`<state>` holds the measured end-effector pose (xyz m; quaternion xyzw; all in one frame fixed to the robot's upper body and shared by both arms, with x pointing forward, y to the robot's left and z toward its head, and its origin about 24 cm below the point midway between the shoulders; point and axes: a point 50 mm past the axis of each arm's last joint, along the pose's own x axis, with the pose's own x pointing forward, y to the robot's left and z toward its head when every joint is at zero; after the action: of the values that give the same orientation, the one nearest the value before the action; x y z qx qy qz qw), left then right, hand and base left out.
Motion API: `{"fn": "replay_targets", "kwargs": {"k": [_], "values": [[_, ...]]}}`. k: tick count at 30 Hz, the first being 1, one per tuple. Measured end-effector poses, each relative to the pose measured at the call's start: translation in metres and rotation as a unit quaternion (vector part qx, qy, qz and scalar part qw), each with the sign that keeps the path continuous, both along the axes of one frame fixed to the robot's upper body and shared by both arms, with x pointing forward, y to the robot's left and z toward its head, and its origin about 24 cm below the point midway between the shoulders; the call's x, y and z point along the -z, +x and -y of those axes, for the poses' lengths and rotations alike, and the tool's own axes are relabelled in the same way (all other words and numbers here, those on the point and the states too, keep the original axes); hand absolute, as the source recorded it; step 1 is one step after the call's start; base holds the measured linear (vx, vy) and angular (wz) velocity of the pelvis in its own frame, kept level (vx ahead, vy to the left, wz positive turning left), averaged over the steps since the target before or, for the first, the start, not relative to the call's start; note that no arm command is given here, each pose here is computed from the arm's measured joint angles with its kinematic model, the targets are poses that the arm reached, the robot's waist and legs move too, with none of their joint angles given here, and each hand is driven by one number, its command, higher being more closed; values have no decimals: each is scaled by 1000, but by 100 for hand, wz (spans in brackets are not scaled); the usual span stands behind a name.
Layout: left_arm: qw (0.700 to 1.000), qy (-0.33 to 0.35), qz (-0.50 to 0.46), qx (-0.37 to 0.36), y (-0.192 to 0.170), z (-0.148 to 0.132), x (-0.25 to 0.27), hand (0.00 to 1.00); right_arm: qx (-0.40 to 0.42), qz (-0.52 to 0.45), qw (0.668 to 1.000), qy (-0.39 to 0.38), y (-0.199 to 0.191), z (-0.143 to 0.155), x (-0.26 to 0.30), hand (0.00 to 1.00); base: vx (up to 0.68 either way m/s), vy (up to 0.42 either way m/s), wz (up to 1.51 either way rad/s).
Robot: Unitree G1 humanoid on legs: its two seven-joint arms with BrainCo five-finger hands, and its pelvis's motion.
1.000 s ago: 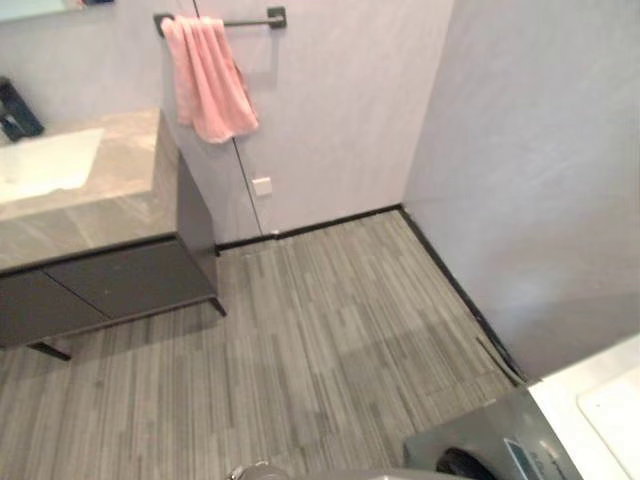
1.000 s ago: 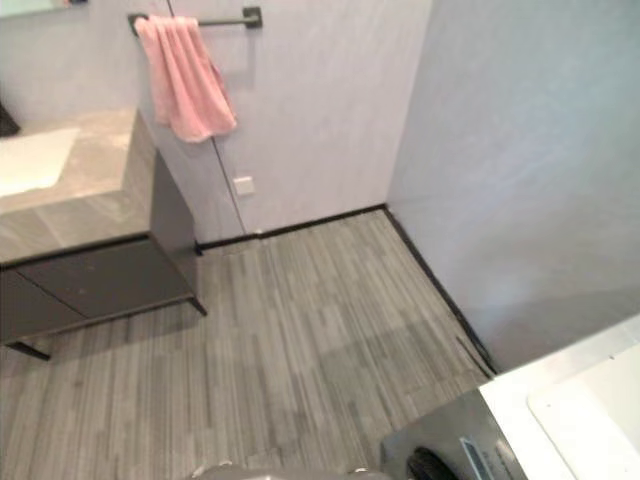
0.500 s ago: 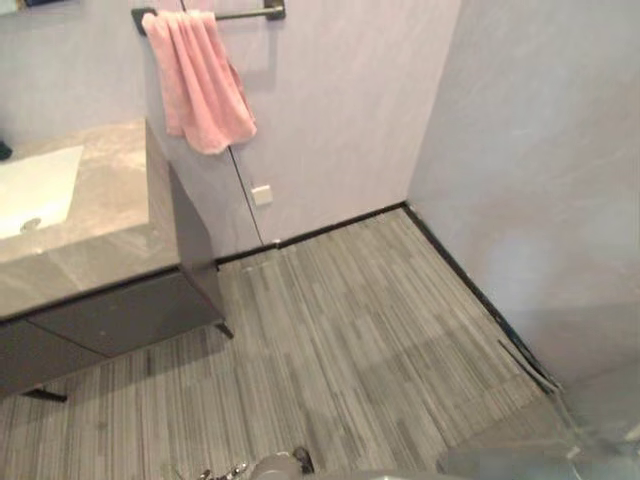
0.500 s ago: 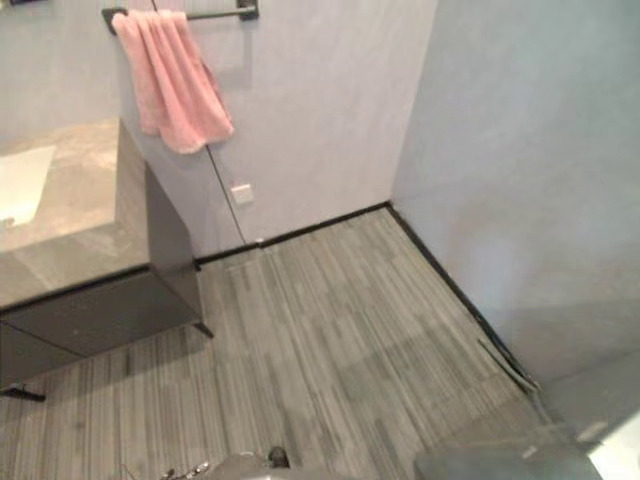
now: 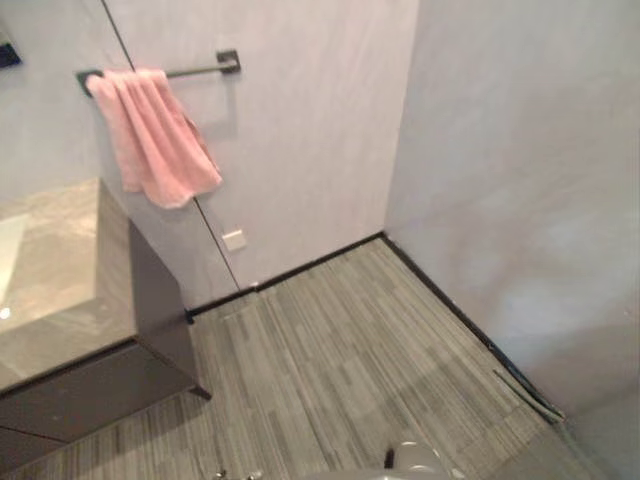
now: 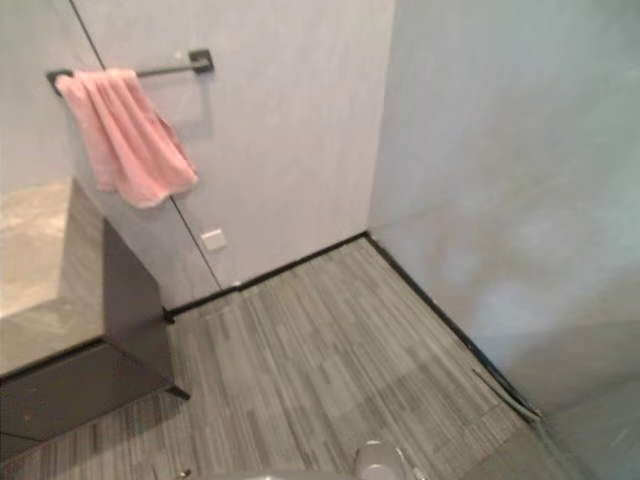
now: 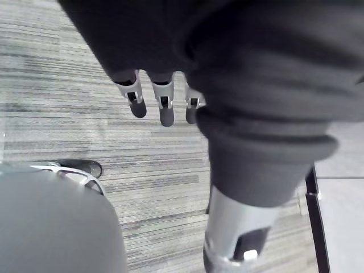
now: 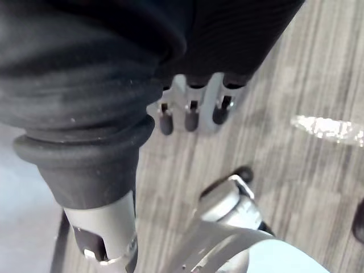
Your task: Organize washtable
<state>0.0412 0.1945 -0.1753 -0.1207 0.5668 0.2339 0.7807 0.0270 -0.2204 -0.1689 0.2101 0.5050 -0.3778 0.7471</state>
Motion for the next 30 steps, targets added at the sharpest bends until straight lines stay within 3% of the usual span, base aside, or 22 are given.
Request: {"fn": "replay_targets", "kwargs": {"k": [5,10,20,30], "values": [[995,-9,26,-91,-2,8,-1,0,-18,12,1000,-5,9,1,-1,0,272,-236,18],[979,-1,69,-191,8,-6,-6,0,-31,16,999,2,9,-9,-1,0,212,-205,36],[991,7,88,-105,29,-6,-9,0,-54,-15,998,12,2,-12,3,0,184,98,23],[990,-2,84,-118,30,-6,-8,0,-127,-31,991,8,6,-14,4,0,123,73,5]]}}
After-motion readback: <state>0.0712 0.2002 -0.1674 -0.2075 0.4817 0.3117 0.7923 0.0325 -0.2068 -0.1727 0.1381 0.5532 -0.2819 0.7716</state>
